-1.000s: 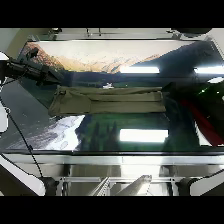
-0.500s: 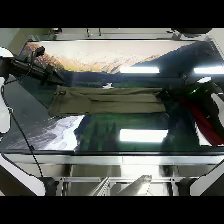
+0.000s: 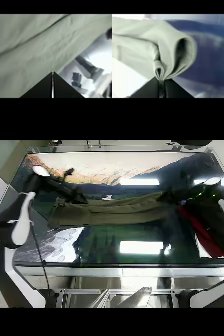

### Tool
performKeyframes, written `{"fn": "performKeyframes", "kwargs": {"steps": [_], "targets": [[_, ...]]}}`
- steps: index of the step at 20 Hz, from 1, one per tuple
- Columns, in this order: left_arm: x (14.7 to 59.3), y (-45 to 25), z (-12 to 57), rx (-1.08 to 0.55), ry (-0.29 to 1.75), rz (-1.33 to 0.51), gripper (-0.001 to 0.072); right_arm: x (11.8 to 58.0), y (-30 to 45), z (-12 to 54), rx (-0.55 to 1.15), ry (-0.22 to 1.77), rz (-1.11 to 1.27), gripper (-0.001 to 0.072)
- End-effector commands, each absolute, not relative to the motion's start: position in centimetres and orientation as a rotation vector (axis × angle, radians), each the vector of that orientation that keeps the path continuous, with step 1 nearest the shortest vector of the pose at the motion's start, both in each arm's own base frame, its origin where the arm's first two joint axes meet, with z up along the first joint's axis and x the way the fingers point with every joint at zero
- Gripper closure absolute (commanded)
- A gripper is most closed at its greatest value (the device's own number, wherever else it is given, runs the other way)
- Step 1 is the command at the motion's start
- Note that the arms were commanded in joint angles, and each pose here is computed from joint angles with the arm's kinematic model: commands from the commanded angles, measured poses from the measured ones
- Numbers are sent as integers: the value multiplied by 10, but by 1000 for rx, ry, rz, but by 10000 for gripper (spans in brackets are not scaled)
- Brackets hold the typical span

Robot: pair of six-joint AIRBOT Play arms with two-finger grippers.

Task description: Fold the shirts.

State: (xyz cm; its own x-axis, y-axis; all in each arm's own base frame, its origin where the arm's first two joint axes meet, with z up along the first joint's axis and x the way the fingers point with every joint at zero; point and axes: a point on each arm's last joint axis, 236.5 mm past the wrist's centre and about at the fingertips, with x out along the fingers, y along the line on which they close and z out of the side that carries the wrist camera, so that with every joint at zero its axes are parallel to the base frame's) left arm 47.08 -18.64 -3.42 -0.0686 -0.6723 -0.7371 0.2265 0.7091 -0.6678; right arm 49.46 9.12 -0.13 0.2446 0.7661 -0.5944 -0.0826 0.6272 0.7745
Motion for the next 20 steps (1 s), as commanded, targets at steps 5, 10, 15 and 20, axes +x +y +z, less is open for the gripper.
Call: {"fn": "performKeyframes", "kwargs": {"steps": [5,10,15,20], "targets": [[465,-325,-98,-123,1435,-805,710,461,146,105,658,1132,735,692],[450,-357,-118,-109,1426,-813,709,439,182,152,686,1098,812,692],[437,-374,-94,-206,1456,-899,708,425,220,170,708,1098,883,692],[427,-304,14,-154,1468,-958,709,438,269,176,705,1003,882,692]]}}
